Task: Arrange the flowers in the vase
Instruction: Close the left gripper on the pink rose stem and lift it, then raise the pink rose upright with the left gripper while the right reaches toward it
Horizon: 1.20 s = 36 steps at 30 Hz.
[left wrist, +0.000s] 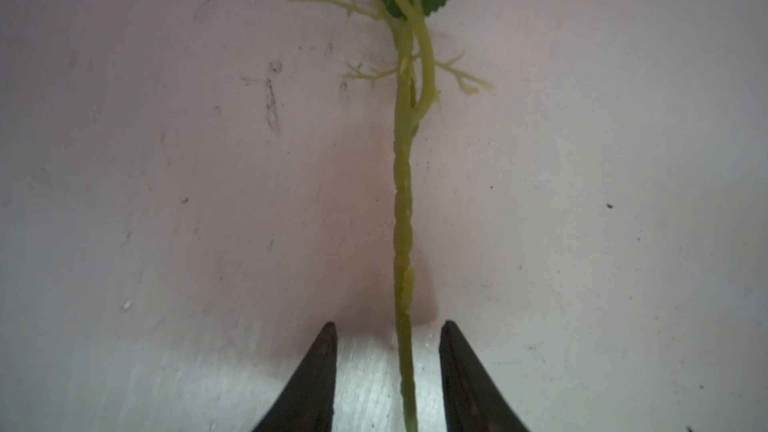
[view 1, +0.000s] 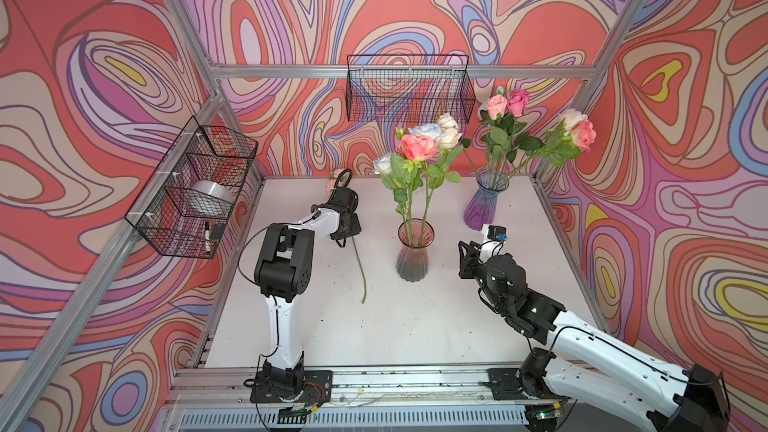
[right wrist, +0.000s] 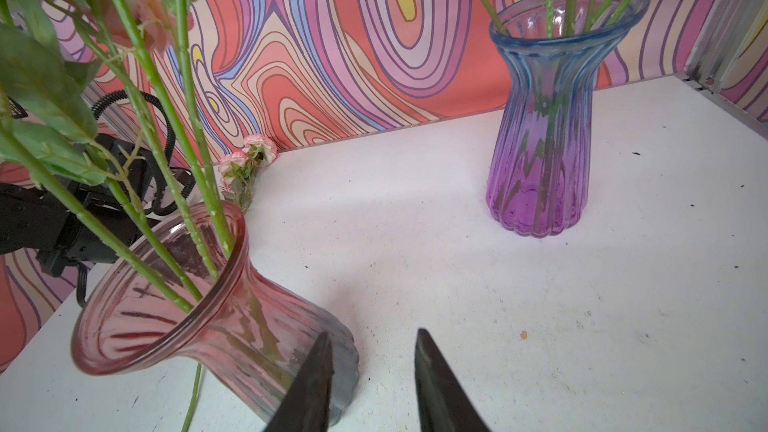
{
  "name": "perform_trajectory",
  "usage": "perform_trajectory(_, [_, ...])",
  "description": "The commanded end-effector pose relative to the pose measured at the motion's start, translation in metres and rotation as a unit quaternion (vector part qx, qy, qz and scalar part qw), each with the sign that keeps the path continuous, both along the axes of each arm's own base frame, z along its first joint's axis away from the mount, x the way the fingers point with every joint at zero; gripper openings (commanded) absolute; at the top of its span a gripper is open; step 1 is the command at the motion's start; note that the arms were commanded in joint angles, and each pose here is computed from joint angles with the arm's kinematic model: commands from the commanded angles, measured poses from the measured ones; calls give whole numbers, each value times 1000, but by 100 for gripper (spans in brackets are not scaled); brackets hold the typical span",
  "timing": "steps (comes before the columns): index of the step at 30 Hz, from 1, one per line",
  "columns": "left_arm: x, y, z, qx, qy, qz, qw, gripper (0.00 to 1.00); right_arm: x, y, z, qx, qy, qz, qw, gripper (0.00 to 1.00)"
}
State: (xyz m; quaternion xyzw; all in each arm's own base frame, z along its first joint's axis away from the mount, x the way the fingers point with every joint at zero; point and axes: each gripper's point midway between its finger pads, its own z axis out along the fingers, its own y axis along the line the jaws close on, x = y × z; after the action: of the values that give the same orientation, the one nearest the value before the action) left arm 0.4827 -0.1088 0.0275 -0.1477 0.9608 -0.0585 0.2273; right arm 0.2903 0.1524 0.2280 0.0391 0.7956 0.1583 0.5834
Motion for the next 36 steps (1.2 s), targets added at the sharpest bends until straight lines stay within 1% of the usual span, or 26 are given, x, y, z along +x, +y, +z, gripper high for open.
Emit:
perform_trajectory(1, [-4, 4, -7, 9, 25, -6, 1000, 29, 1, -1, 2, 9, 0, -3, 1000, 34])
perform_trajectory(9, [-5, 5, 0, -26, 12, 6, 1000, 5, -1, -1, 14, 23, -5, 0, 1000, 34])
perform_trajectory(12, [-9, 10, 10, -33, -12, 21, 999, 3, -1, 0, 17, 26, -6, 1, 1000, 34])
perform_trajectory(14, [-14, 14, 23, -38, -39, 34, 998, 0, -1, 1, 18, 27, -3, 4, 1000, 34])
perform_trajectory(16, [-18, 17, 42, -51, -77, 46, 995, 0, -1, 3, 21, 30, -2, 8, 1000, 34])
perform_trajectory(20, [-43, 22, 75, -93, -143, 76, 983, 0, -1, 5, 27, 32, -6, 14, 999, 34])
perform_trajectory(22, [-56, 21, 87, -118, -169, 74, 976, 0, 0, 8, 30, 29, -5, 19, 999, 34])
perform_trajectory(25, [-79, 17, 106, -155, -212, 64, 963, 0, 1, 14, 37, 21, -9, 35, 999, 34])
perform_trajectory(27, [-96, 17, 125, -177, -253, 54, 950, 0, 0, 22, 46, 14, -15, 60, 998, 34])
perform_trajectory(29, [-111, 15, 147, -199, -299, 36, 932, 0, -2, 29, 54, 8, -21, 82, 996, 35])
perform_trajectory(32, [-136, 12, 186, -219, -362, 2, 906, 0, -2, 33, 67, 6, -28, 94, 995, 35])
perform_trajectory(34, [-155, 10, 198, -220, -384, -20, 897, 0, -3, 38, 75, 3, -31, 109, 994, 36])
perform_trajectory(36, [-173, 6, 226, -226, -429, -53, 873, 0, -5, 46, 83, 5, -35, 130, 991, 37])
